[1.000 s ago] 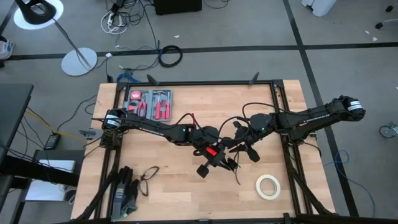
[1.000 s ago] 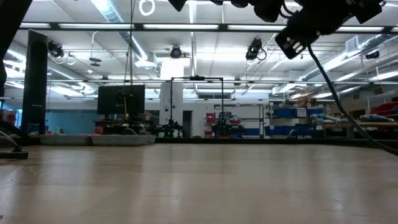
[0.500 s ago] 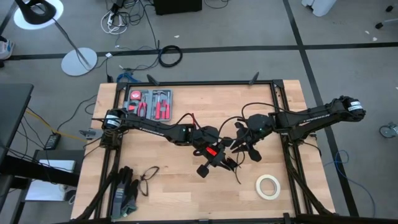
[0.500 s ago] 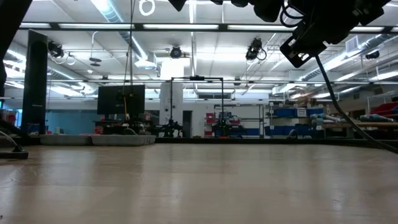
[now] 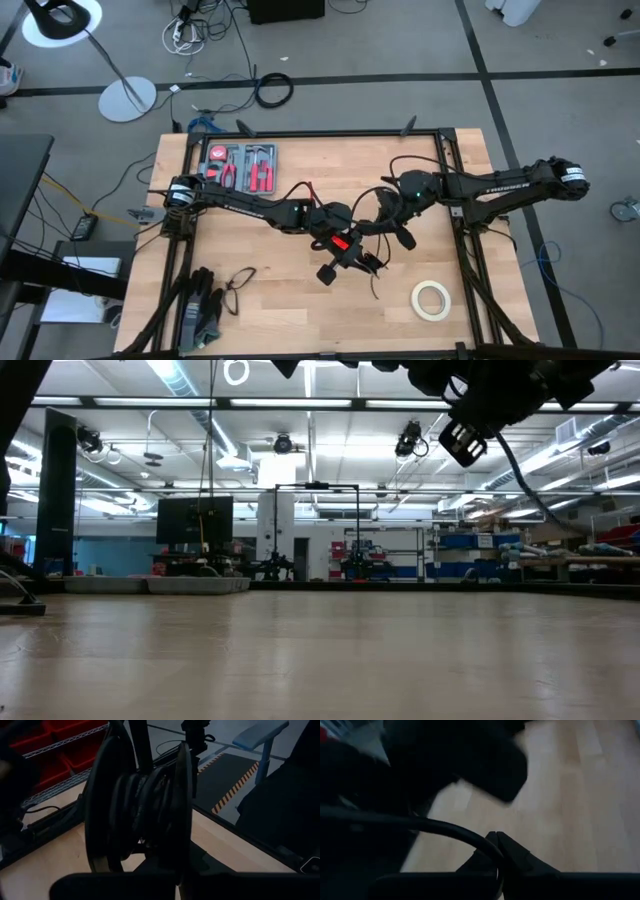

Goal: Coil cords
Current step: Coil the black wire onto the spool

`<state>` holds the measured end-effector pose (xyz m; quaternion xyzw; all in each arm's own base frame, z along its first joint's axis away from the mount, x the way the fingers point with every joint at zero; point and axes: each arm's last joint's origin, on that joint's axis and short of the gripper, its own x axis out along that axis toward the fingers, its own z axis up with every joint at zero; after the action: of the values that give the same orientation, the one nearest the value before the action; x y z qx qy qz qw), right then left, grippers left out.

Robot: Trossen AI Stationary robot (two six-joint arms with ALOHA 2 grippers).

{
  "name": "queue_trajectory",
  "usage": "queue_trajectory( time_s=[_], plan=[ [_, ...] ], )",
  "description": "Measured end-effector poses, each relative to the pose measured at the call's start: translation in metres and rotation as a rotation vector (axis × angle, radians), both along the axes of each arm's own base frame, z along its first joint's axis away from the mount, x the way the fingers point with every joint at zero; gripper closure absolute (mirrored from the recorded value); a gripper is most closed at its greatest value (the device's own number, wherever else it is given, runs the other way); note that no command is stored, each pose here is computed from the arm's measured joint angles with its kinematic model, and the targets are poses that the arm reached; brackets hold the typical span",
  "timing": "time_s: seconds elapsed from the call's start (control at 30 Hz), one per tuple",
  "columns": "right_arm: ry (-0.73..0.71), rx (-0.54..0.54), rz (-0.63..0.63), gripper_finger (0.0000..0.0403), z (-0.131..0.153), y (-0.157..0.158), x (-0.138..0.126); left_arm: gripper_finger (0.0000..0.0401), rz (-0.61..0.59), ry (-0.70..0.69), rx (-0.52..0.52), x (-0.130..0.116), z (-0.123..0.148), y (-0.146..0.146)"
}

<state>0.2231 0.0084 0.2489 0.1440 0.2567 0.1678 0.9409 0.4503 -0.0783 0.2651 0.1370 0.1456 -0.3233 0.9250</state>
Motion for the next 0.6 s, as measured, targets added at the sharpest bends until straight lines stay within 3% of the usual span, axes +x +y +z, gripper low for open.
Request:
queue_trajectory(
  time_s=[0.17,0.6],
  plan=[
    [-0.025,0.03,-0.018,0.0401,0.001,-0.002,0.005,0.0401,0.02,-0.004,0.008,0.0,0.0,0.001],
    [0.198,0.02,-0.076,0.0402,-0.049,-0.015,0.032,0.0401,0.018,-0.038,0.006,0.002,0.002,0.001]
  ],
)
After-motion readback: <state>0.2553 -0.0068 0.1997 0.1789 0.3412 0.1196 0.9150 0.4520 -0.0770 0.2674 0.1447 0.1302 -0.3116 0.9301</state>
